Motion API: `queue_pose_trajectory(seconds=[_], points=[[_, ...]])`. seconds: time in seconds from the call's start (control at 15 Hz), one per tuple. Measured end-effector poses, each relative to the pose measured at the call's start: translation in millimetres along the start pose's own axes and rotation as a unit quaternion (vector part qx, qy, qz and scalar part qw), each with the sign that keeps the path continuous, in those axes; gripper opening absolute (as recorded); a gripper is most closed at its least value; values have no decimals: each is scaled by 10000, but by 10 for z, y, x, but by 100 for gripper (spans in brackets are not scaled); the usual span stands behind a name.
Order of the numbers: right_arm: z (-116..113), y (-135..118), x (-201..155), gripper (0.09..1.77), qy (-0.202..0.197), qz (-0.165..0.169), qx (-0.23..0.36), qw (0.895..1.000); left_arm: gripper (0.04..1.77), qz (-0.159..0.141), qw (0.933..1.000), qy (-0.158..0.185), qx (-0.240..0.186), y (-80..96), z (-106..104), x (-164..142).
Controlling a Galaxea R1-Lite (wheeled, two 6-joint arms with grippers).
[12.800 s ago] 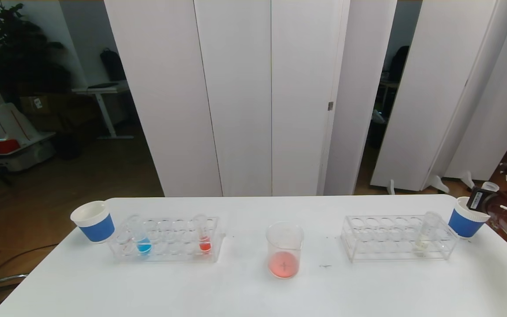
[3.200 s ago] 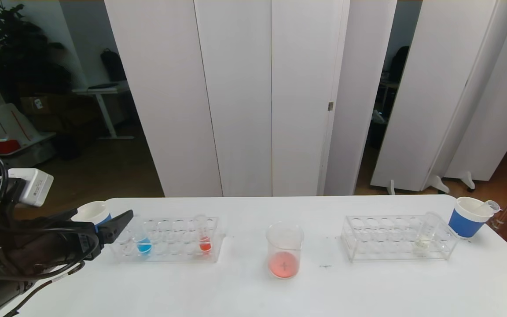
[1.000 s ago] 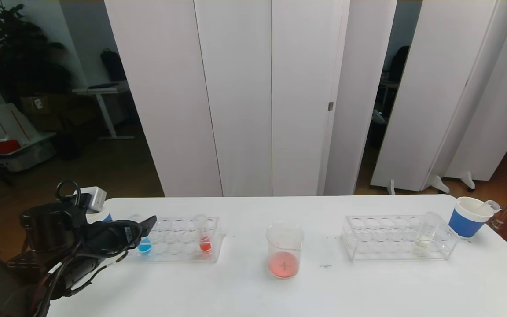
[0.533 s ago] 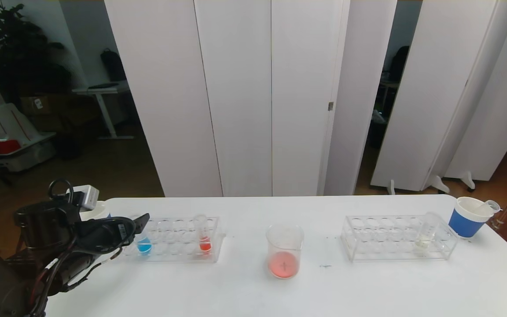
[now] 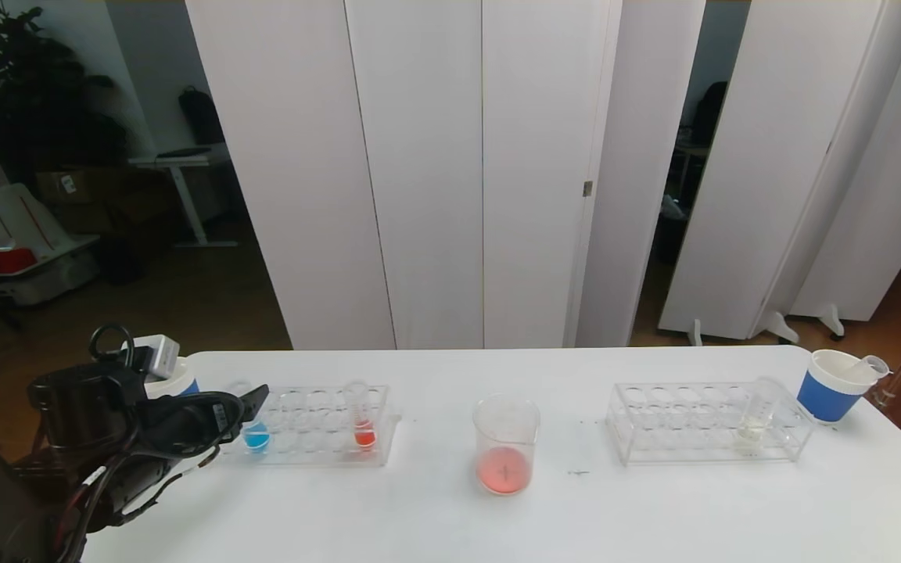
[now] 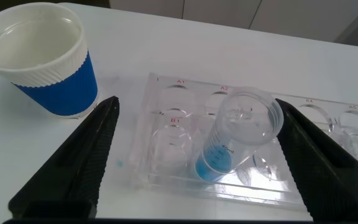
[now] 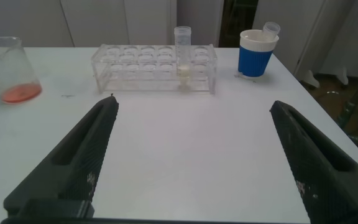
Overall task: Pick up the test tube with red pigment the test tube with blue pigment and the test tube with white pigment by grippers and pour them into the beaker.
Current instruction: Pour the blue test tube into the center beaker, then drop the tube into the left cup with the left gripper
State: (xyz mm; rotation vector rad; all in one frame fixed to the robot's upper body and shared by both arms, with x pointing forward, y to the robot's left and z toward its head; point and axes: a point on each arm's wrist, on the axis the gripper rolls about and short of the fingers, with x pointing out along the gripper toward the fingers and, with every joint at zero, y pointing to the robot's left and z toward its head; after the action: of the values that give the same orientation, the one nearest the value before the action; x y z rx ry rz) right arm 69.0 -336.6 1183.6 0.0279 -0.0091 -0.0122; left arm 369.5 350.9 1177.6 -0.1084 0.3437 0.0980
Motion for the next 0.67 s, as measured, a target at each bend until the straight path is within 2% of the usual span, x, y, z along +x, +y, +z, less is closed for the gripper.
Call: queue_pose_trajectory(seconds=[0.67], points=[[1, 0, 0, 175, -2, 1, 0, 10000, 172, 1, 9999, 135, -102, -14, -75, 75]])
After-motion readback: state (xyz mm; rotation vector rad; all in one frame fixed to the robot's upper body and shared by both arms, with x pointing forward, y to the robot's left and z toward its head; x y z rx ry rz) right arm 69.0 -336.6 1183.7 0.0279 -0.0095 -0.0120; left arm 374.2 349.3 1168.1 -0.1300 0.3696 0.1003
